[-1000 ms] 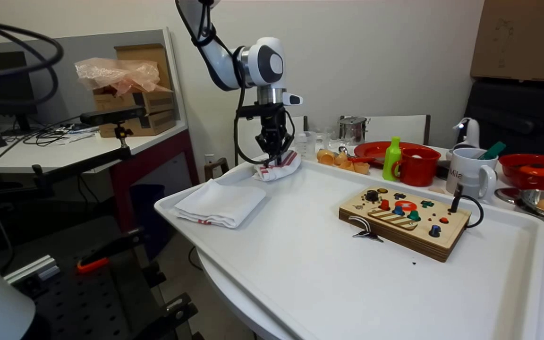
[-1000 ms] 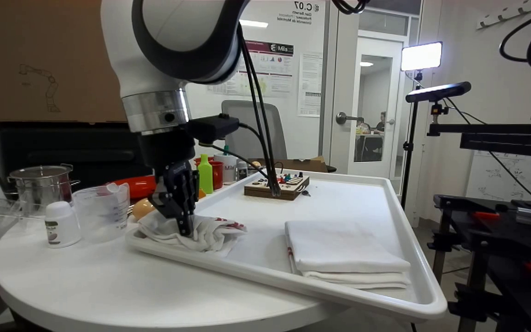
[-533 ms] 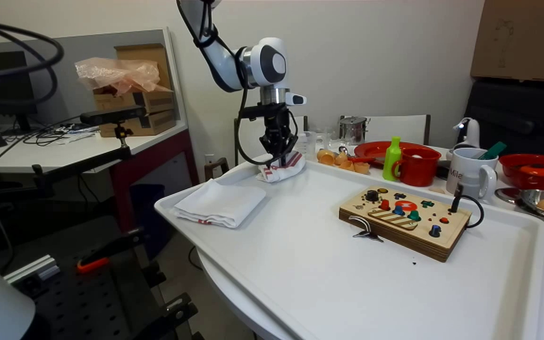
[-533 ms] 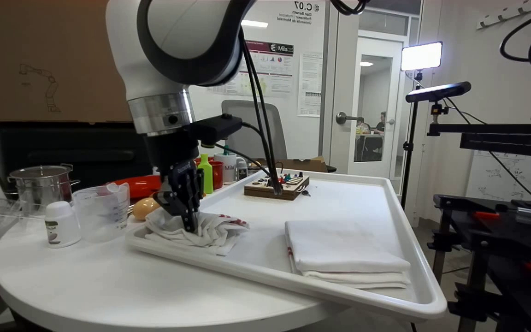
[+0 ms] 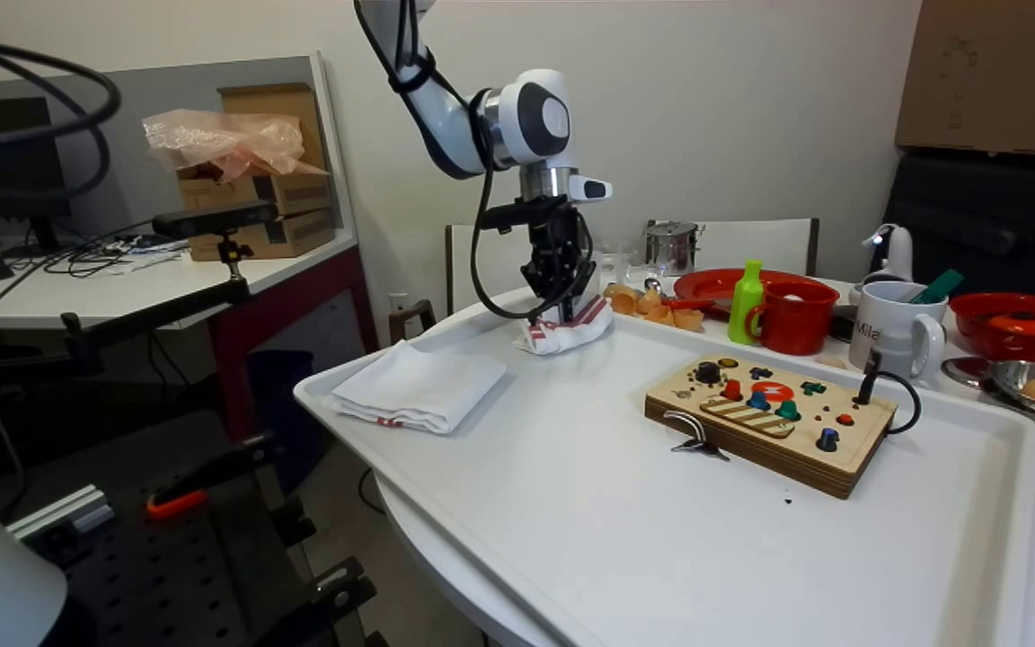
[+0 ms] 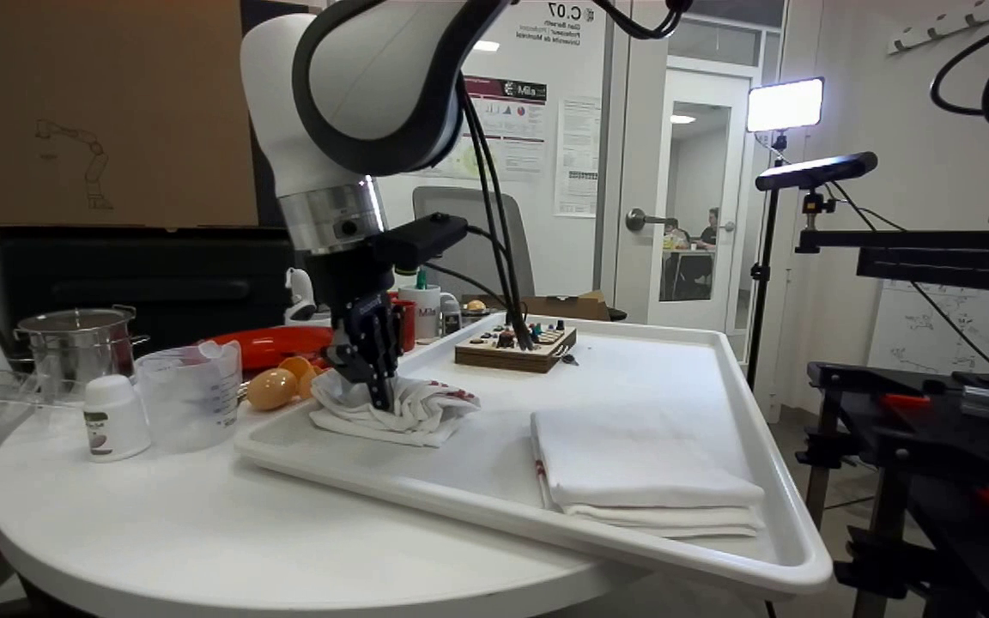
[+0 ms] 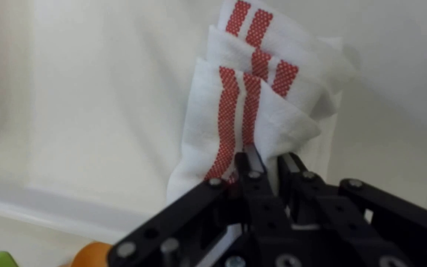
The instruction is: Wipe the top left side of the tray
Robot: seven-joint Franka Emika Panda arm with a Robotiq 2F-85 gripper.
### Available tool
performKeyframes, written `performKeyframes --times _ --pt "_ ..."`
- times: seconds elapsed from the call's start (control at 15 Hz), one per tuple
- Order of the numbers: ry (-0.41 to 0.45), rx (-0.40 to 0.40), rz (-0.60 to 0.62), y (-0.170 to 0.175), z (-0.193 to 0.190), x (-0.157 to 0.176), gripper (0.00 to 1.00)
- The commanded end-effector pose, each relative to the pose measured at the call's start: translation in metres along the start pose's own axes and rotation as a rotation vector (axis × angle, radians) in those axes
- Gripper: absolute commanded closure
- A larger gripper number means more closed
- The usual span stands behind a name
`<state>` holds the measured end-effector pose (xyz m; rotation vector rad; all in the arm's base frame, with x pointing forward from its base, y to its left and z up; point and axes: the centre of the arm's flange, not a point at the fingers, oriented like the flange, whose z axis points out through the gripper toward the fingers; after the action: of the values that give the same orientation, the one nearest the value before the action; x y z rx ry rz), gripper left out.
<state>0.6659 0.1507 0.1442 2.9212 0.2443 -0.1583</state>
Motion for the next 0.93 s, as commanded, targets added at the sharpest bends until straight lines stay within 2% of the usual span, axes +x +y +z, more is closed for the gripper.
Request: performKeyframes --times 0.0,0.67,0.87 --pt "-0.017 -0.029 0.053 0.023 0.021 -0.012 0.97" --pt "-0.085 -0.047 0.208 0.100 0.051 -0.032 0.97" --pt "-0.092 -0.049 0.223 0.112 0.052 -0.034 0.97"
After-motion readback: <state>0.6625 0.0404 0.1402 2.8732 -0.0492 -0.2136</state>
